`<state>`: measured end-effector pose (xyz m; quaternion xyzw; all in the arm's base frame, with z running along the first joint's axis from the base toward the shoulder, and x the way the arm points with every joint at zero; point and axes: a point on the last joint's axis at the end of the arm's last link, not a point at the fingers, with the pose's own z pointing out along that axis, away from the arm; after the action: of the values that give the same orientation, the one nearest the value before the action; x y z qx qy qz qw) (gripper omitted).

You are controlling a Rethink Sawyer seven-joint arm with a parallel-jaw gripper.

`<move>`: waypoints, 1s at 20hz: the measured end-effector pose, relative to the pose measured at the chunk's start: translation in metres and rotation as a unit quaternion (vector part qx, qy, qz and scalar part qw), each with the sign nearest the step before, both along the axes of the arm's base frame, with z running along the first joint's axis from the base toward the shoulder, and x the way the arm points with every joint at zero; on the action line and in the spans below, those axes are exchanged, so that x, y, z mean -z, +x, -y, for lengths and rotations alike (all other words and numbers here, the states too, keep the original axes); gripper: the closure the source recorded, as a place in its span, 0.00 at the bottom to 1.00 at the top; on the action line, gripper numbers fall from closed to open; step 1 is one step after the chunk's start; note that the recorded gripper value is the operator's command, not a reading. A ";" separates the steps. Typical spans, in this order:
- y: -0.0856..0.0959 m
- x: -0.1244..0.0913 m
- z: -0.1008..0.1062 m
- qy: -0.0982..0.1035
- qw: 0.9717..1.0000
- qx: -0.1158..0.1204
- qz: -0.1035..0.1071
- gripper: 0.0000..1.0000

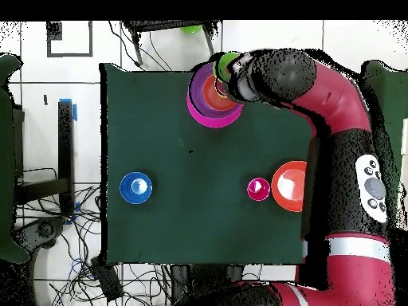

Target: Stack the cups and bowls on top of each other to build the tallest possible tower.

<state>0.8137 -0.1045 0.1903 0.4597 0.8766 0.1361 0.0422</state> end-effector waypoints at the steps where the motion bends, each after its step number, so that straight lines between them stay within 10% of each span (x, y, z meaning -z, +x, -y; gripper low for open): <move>1: 0.000 0.000 0.000 0.000 1.000 0.000 0.000 1.00; 20: -0.002 0.004 0.002 -0.013 1.000 -0.006 -0.001 1.00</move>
<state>0.8113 -0.1069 0.1863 0.4536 0.8812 0.1250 0.0465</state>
